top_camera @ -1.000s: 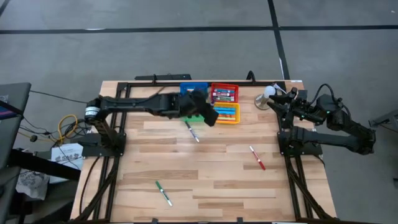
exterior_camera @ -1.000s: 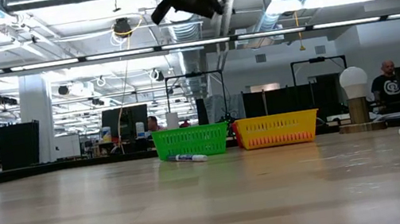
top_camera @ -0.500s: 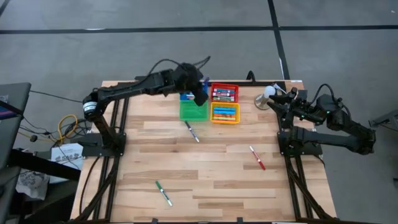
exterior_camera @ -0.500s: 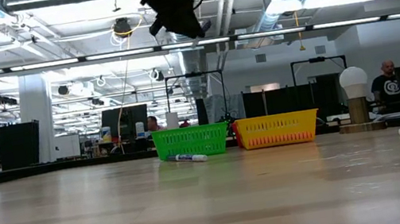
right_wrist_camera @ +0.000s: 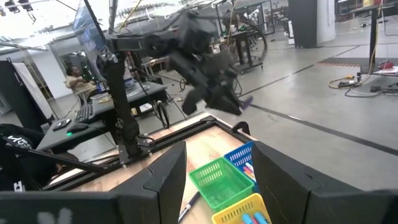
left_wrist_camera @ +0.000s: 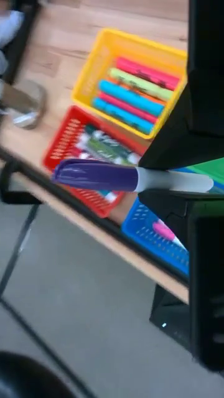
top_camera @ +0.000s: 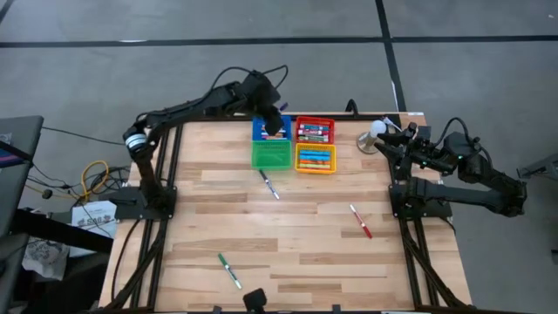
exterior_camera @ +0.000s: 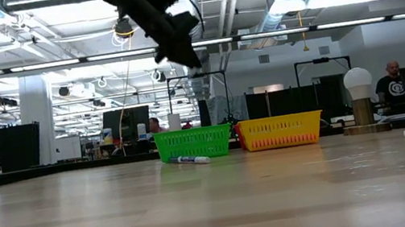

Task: Pick & Place Markers
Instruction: Put the violet pen into the blue bin

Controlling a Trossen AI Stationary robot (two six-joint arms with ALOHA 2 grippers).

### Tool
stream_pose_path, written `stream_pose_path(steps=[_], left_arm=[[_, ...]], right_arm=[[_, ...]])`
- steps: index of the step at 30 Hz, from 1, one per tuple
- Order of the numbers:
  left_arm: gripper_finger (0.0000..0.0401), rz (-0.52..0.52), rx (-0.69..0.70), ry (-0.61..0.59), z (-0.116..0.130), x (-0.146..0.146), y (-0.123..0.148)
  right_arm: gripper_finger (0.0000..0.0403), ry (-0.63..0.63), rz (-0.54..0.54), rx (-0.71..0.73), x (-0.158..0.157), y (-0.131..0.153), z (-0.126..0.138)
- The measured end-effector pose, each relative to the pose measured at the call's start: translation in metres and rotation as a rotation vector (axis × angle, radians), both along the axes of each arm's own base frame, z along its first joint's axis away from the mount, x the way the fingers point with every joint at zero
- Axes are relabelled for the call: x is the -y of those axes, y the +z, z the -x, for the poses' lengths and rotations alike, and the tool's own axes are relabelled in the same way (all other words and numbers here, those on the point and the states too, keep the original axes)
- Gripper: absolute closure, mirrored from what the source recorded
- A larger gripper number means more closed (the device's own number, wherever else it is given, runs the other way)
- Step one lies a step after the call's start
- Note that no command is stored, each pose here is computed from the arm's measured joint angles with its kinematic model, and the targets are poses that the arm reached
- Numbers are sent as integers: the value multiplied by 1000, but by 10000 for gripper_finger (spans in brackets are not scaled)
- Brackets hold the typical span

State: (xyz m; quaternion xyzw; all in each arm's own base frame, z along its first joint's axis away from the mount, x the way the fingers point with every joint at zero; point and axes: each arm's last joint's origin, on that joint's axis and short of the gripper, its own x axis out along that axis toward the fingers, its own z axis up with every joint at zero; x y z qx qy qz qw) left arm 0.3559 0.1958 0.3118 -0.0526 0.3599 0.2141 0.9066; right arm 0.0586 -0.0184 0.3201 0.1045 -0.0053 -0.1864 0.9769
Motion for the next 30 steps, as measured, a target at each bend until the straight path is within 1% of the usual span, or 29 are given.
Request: stream_pose_path(steps=[6, 12, 19, 25, 30], left_arm=[[348, 36, -89, -48, -11, -14, -36], [348, 104, -117, -82, -15, -25, -60], [348, 135, -143, -78, -11, -37, -72], [348, 158, -222, -110, -10, -39, -88], [348, 145, -263, -154, -12, -40, -99]], right_arm=[[233, 2, 8, -4, 0, 0, 0], [233, 7, 40, -60, 0, -4, 0], [233, 11, 18, -181, -1, -16, 2], [233, 8, 20, -176, 0, -15, 2], [233, 8, 19, -175, 0, -15, 2]])
